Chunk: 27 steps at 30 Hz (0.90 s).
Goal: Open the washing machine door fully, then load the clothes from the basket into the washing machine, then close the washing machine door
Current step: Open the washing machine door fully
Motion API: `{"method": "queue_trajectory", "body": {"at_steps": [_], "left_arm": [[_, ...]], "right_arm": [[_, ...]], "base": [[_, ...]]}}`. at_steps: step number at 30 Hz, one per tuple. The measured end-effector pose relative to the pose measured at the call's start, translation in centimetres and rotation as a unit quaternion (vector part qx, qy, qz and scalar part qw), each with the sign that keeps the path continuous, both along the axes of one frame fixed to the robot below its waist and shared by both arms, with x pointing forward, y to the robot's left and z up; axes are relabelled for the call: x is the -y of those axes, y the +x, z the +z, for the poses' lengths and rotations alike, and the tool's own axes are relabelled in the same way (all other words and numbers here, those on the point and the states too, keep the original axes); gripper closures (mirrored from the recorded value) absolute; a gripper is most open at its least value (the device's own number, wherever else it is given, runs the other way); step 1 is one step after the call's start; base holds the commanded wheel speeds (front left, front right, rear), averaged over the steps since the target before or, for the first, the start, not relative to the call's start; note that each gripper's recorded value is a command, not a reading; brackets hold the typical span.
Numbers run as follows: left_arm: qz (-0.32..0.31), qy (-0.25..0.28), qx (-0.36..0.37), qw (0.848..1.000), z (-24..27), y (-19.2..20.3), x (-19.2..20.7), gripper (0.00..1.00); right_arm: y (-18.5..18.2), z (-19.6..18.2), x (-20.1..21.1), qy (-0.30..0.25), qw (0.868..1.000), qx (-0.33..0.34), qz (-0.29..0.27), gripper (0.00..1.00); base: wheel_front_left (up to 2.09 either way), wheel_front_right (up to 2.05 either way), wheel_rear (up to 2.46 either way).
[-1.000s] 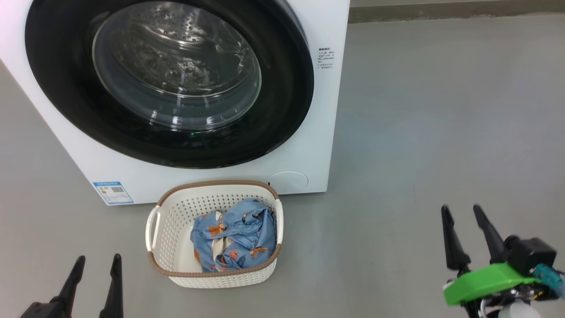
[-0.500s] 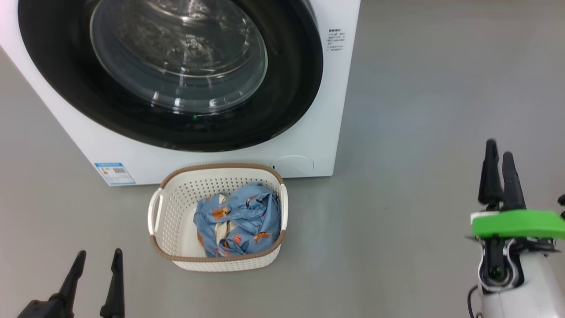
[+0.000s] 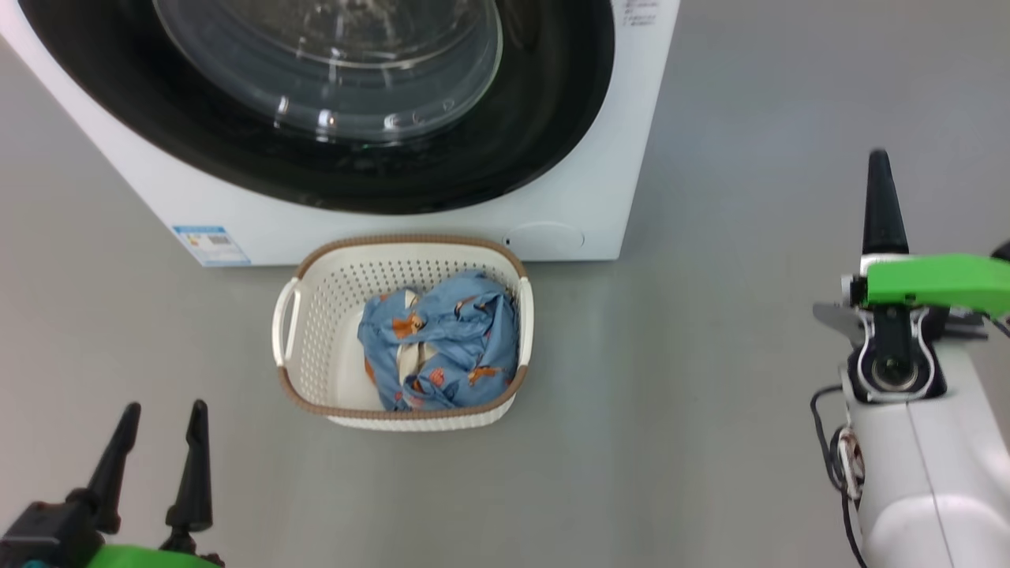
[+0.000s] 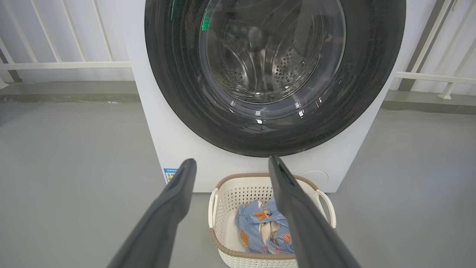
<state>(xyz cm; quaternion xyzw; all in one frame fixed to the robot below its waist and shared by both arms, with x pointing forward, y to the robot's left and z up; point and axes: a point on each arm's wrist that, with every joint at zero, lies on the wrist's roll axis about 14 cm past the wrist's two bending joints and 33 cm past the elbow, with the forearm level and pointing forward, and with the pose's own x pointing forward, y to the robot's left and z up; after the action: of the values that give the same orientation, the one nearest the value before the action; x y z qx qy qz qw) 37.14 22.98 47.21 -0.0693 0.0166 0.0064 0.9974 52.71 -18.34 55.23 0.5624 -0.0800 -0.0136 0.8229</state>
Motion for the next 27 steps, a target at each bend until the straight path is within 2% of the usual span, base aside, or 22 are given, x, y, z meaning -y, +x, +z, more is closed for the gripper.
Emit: {"method": "queue_trajectory", "body": {"at_steps": [5, 15, 27], "left_arm": [[0.005, -0.001, -0.005, 1.000, -0.3, 0.8, -0.6, 0.00], [0.007, -0.006, -0.011, 1.000, -1.1, 2.4, -0.8, 0.00], [0.005, -0.016, -0.021, 1.000, -2.0, 3.8, -0.8, 0.00]], "right_arm": [[2.6, 0.0, -2.0, 0.020, 0.999, -0.008, 0.047, 1.00], [7.6, -0.4, -5.7, 0.026, 0.990, -0.032, 0.136, 1.00], [11.6, -0.6, -10.2, 0.018, 0.970, -0.061, 0.235, 1.00]], "base": [[0.00, 0.00, 0.00], [0.00, 0.00, 0.00], [0.00, 0.00, 0.00]]}}
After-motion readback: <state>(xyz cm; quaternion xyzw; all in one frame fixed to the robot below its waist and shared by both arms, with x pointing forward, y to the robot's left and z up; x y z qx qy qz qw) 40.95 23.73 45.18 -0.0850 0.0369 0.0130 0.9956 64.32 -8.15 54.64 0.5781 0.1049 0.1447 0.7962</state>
